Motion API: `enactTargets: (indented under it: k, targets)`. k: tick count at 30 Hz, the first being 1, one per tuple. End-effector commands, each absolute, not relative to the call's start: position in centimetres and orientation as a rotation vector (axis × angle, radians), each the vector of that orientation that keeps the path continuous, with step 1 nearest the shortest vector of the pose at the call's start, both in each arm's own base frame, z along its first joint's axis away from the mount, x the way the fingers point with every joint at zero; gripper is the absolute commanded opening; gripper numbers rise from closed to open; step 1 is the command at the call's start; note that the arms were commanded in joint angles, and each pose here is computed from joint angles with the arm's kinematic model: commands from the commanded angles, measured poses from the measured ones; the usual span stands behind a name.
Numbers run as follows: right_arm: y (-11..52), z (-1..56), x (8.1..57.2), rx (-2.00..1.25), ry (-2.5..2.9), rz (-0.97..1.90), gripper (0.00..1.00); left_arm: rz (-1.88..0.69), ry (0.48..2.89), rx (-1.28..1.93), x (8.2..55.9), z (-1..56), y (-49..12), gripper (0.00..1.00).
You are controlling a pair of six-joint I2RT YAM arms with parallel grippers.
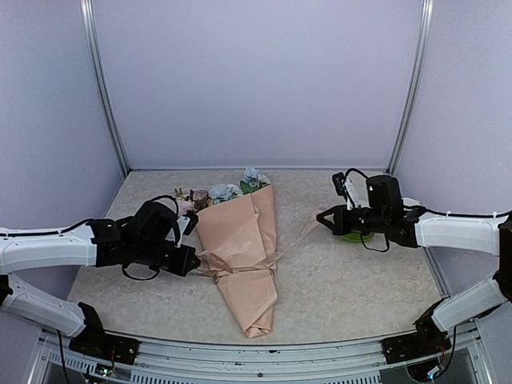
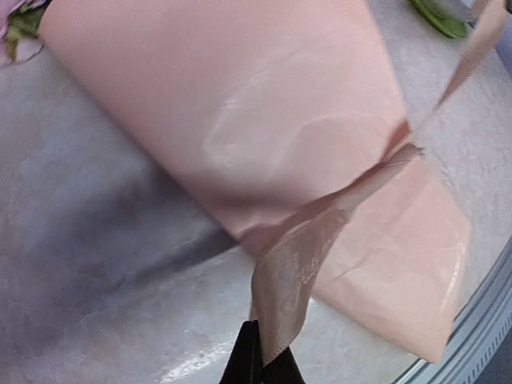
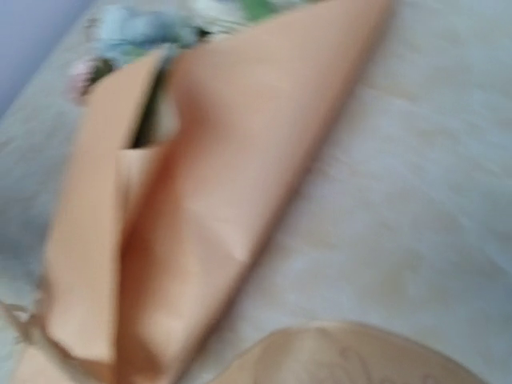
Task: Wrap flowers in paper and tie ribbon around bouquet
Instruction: Tie the ribbon around the folded bouquet.
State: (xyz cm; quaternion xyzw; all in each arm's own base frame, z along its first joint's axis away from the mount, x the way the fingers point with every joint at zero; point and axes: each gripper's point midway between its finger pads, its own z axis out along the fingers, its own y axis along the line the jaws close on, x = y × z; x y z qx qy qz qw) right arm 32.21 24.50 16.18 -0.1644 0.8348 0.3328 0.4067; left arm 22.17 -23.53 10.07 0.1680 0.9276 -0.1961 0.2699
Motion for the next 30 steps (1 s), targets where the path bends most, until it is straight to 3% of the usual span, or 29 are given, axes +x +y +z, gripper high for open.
enactTargets:
  k: [1, 11, 14, 18, 30]
  targets:
    - [29.4, 20.4, 29.8, -0.693, 1.906, 0.999, 0.00, -0.564, 2.444, 0.626, 20.5, 12.6, -26.8, 0.00]
    - [33.1, 28.5, 28.2, -0.803, 1.592, 1.270, 0.00, -0.377, 2.483, 0.554, 21.7, 14.2, -25.1, 0.00]
    - [32.9, 29.5, 29.6, -0.745, 1.575, 1.332, 0.00, -0.472, 2.508, 0.441, 22.0, 12.5, -24.4, 0.00]
    - [32.0, 29.3, 31.7, -0.652, 1.599, 1.361, 0.00, -0.664, 2.455, 0.249, 22.4, 11.5, -22.7, 0.00]
    - [26.5, 23.1, 36.9, -0.343, 1.761, 1.259, 0.00, -0.745, 2.536, 0.085, 20.8, 5.8, -19.5, 0.00]
